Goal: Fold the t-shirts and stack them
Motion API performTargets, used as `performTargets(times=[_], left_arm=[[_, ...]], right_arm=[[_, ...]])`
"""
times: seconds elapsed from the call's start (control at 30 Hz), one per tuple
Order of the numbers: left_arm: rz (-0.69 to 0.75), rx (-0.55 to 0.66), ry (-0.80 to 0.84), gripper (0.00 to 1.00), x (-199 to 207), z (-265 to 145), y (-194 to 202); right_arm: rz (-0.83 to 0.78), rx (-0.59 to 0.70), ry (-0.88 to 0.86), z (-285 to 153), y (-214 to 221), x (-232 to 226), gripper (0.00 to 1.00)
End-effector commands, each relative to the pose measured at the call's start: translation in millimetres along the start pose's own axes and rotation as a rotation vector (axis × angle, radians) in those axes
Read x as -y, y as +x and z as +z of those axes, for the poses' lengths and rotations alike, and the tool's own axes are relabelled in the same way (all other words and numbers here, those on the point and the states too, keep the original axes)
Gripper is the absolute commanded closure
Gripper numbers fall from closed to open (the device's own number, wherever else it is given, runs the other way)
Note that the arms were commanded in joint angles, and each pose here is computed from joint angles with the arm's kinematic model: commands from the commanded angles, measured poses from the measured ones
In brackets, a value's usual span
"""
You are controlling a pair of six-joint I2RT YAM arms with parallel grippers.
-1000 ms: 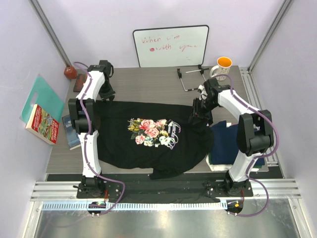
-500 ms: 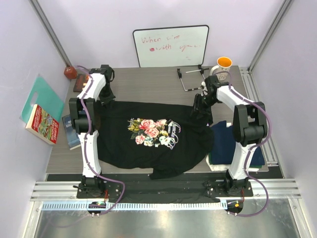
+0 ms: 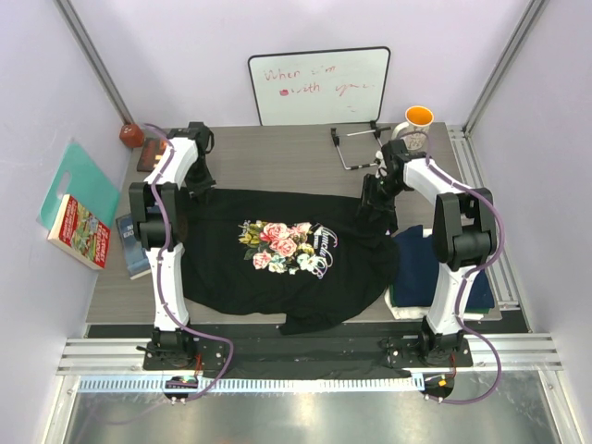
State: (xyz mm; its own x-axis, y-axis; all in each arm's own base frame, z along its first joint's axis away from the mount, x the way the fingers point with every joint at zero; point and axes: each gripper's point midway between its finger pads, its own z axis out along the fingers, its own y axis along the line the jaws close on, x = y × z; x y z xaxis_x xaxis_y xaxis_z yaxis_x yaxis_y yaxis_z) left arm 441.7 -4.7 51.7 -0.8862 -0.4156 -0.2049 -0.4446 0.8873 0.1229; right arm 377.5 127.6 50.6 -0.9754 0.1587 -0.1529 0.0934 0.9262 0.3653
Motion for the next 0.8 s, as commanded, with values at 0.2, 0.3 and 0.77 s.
performTargets(times=[0.2, 0.3, 0.77], left_arm=[[0.007, 0.052, 0.036, 0.73, 1, -18, -12], [0.012, 0.053, 0.032, 0.73, 1, -17, -13], [0.009, 0.042, 0.044, 0.73, 5, -14, -13]], right_arm=[[-0.046, 0.085, -0.036, -13, -28, -13, 0.49], [-0.039, 0.061, -0.055, -7, -26, -15, 0.49], [-0.044, -0.008, -0.13, -2, -10, -24, 0.87]])
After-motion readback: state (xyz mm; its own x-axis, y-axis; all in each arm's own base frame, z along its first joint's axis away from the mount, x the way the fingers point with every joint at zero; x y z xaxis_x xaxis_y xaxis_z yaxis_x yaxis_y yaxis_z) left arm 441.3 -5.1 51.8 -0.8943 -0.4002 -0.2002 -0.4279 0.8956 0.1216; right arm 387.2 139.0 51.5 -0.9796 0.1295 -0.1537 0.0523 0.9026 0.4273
